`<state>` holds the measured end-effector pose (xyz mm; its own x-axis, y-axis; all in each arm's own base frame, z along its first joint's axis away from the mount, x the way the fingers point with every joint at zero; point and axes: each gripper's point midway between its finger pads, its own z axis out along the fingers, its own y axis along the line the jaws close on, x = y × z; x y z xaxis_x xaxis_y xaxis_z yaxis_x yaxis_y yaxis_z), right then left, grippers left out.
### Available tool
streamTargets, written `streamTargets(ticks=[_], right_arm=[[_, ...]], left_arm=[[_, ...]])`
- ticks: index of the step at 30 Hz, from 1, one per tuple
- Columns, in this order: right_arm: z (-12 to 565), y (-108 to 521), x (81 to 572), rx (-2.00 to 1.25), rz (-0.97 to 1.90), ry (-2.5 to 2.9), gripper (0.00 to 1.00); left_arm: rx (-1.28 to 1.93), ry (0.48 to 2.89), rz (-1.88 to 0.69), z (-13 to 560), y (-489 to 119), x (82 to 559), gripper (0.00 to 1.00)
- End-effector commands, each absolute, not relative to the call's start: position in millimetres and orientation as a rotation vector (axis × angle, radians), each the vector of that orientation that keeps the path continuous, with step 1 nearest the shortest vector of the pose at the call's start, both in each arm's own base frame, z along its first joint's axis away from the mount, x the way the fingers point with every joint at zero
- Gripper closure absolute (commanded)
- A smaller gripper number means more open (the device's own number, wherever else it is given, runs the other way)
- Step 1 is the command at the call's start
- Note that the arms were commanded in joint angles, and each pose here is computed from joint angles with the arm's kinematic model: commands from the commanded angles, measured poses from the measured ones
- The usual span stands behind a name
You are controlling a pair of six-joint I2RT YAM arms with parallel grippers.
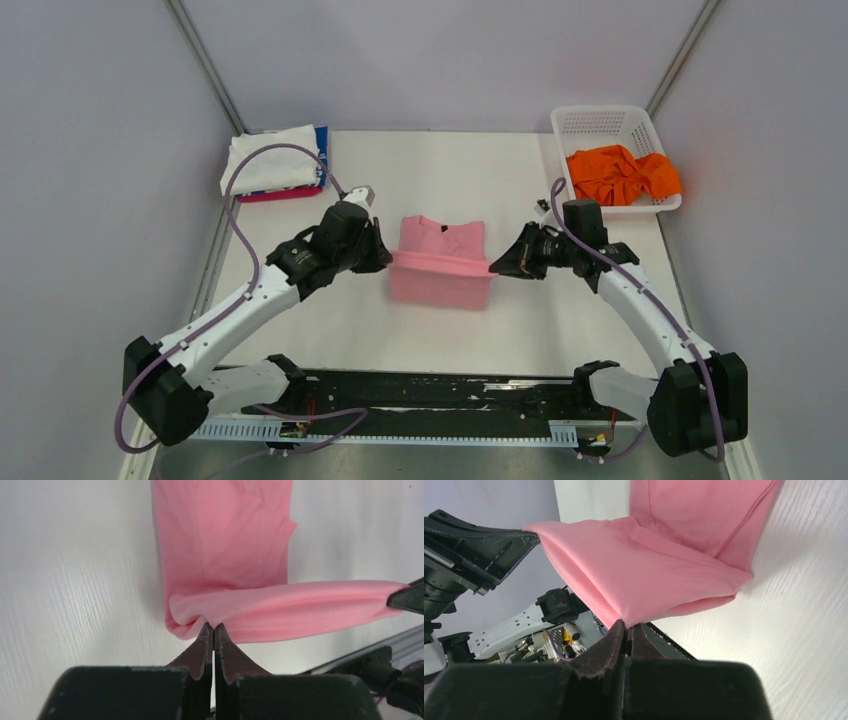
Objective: Fold and stack the t-shirts
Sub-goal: Fold the long partially folded tshirt into a neat square
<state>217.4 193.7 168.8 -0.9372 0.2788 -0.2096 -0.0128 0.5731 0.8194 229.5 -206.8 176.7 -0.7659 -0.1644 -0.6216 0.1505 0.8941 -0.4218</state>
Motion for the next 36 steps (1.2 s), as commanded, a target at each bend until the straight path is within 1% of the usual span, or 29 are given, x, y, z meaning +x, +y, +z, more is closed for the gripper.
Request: streamTargets(ticks=[1, 7, 14, 20, 28, 29, 31, 35, 36], right_arm=[[198.0, 193.4, 263.0, 0.093, 1.304, 2.362, 1.0], [188.8, 191.8, 306.8, 0.129, 1.341, 2.381, 1.0], [175.6, 182.9, 356.3, 0.193, 1.331, 2.379, 1.0], [155.4, 175.8, 389.2, 0.258, 1.328, 2.393, 1.0], [120.3, 171.3, 425.2, 0.331, 1.317, 2.434, 1.0], [115.3, 168.9, 428.4, 0.292, 1.301, 2.431, 1.0], [109.3, 168.2, 434.6, 0.362, 1.319, 2.444, 1.0], [96.5, 163.4, 454.4, 0.382, 1.305, 2.439, 0.95], [93.3, 161.3, 461.0, 0.389, 1.298, 2.435, 0.91]], left_arm=[[0.023, 2.226, -0.531, 209.4, -210.4, 290.9, 1.0], [-0.046, 2.229, -0.407, 202.0, -193.0, 344.7, 1.0], [-0.059, 2.335, -0.408, 160.2, -194.3, 389.6, 1.0], [-0.128, 2.372, -0.365, 141.7, -191.0, 426.0, 1.0], [-0.167, 2.41, -0.319, 117.4, -187.3, 455.5, 1.0], [-0.171, 2.427, -0.305, 108.8, -186.6, 457.4, 1.0], [-0.17, 2.446, -0.304, 100.3, -187.0, 462.2, 1.0], [-0.158, 2.471, -0.32, 85.5, -191.0, 474.8, 1.0], [-0.161, 2.458, -0.328, 89.0, -191.8, 481.4, 0.99]])
